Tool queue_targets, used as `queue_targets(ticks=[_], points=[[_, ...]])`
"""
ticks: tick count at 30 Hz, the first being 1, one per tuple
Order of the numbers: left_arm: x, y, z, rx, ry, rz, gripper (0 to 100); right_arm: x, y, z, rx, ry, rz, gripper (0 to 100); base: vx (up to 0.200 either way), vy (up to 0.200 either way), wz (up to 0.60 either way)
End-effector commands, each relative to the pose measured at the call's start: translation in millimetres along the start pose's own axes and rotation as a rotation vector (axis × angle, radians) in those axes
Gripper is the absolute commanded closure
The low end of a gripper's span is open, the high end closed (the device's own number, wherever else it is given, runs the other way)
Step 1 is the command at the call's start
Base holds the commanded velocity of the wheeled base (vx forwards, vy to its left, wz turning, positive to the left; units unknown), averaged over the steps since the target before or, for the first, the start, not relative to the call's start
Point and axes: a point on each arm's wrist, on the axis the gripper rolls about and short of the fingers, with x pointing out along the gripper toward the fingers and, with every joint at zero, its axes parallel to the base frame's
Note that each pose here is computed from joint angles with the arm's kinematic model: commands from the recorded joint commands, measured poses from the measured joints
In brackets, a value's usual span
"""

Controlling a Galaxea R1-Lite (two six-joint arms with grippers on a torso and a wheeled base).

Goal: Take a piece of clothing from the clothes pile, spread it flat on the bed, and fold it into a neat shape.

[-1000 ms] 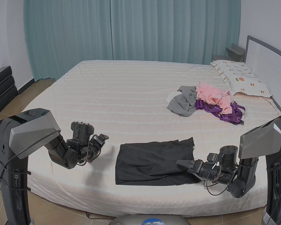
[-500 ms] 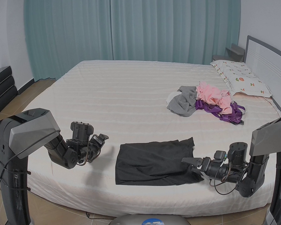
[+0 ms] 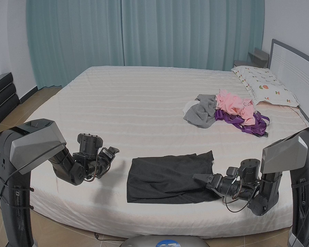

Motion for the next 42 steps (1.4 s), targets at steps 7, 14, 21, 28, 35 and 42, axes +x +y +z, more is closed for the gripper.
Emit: queue_targets(ticks=[7, 14, 21, 28, 35, 42], points=[[1, 1, 0, 0.002, 0.000, 0.000, 0, -2, 11, 6, 0.003, -0.027, 0.041, 0, 0.000, 0.000, 0.00], [1, 0, 0, 0.000, -0.007, -0.014, 0, -16, 33, 15, 0.027, -0.062, 0.093, 0, 0.000, 0.000, 0.00], [1, 0, 0, 0.000, -0.007, -0.014, 0, -31, 54, 22, 0.001, -0.091, 0.141, 0, 0.000, 0.000, 0.00], [1, 0, 1, -0.001, -0.008, -0.013, 0, -50, 75, 33, -0.034, -0.148, 0.195, 0, 0.000, 0.000, 0.00], [1, 0, 2, -0.003, -0.010, -0.012, 0, -74, 99, 41, -0.073, -0.206, 0.265, 0, 0.000, 0.000, 0.00], [1, 0, 3, -0.004, -0.012, -0.013, 0, -78, 84, 30, -0.057, -0.171, 0.196, 0, 0.000, 0.000, 0.00]])
